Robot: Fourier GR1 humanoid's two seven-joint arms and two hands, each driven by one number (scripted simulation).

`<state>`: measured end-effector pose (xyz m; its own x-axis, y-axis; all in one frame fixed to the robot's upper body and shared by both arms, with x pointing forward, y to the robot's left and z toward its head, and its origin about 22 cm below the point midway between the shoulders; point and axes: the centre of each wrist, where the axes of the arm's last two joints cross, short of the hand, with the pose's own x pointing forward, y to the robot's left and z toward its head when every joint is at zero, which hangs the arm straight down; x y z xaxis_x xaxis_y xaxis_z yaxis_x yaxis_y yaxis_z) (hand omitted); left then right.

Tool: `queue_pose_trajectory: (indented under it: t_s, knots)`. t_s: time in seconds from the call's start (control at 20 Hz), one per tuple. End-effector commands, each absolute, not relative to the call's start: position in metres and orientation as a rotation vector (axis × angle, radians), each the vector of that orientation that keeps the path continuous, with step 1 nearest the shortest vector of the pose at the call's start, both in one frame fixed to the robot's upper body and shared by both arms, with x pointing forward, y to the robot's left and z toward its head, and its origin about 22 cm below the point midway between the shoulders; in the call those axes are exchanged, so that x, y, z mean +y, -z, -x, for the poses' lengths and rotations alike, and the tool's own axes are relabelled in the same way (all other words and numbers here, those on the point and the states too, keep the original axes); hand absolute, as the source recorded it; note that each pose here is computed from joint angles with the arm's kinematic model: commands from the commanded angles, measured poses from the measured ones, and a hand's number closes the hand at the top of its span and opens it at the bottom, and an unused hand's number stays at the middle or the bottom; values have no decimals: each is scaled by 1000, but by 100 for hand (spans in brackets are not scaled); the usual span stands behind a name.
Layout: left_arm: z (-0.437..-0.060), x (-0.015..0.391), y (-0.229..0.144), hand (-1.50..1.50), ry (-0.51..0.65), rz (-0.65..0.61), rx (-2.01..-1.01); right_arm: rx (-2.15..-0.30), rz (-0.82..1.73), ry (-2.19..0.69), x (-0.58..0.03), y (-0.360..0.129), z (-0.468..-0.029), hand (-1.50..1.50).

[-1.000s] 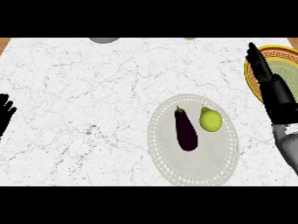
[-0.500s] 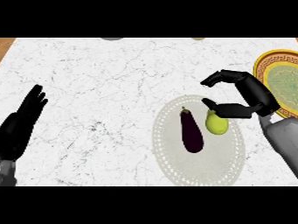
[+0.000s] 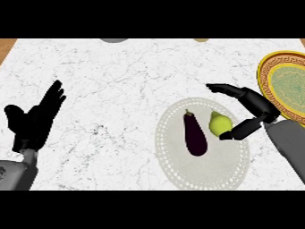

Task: Pick the eggplant from the placemat and place it in the plate

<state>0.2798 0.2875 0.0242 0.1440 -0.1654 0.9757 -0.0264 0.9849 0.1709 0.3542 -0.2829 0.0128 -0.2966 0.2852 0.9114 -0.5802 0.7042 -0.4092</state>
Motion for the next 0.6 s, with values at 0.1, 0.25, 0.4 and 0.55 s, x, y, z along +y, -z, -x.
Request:
queue_pose_trajectory:
  t_s: [0.1, 0.25, 0.4, 0.55]
  knots:
    - [-279, 270, -18, 0, 96, -176, -1405, -1569, -200, -1108, -286, -35, -379, -150]
    - [-293, 273, -26, 0, 100, -182, -1397, -1553, -195, -1140, -274, -24, -381, -150]
    - [-281, 263, -8, 0, 105, -175, -1415, -1514, -192, -1211, -260, -43, -388, -150]
    - [-267, 280, -13, 0, 89, -172, -1396, -1398, -163, -1315, -270, -55, -391, -150]
